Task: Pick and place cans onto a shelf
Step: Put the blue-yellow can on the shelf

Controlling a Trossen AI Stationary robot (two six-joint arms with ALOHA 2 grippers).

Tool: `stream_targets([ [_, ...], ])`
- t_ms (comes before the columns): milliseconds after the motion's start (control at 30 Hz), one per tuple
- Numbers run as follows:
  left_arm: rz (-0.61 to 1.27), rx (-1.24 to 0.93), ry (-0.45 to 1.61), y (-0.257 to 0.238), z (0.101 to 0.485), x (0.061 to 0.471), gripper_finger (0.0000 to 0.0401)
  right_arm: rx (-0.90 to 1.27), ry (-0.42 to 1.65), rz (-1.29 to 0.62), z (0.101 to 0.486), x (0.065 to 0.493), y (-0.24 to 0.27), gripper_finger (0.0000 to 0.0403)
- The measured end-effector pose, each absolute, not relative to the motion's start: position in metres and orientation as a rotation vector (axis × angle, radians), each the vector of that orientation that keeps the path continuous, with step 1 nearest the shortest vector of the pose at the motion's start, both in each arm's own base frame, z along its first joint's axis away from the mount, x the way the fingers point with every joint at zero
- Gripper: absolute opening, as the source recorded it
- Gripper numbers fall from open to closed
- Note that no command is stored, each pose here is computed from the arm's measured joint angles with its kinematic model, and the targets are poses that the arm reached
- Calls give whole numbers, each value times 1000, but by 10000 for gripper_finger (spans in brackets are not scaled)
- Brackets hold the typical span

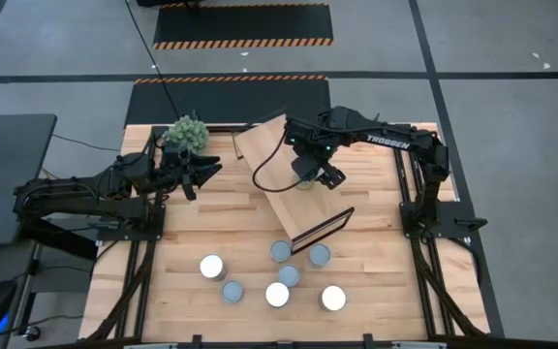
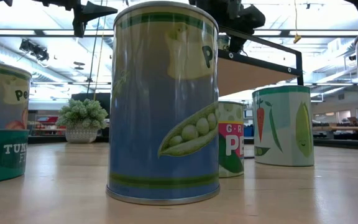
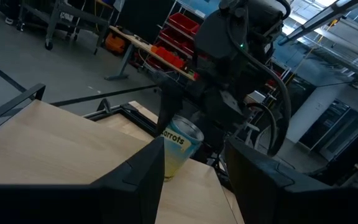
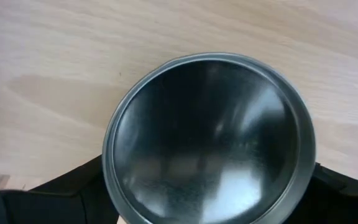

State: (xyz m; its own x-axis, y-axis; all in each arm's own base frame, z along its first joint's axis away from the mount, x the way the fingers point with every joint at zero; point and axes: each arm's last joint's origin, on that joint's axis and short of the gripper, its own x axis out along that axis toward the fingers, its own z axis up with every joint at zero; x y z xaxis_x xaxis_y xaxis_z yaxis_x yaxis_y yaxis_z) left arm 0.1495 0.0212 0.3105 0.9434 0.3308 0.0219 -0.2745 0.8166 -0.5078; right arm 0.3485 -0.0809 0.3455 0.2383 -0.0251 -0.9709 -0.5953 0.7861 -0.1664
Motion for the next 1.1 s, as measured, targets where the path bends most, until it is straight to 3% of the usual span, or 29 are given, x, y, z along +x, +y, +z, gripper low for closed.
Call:
stream_targets([
  [1100, 312, -527, -108, 21, 310, 150, 174, -497, 1265, 329, 347, 348, -98, 344],
])
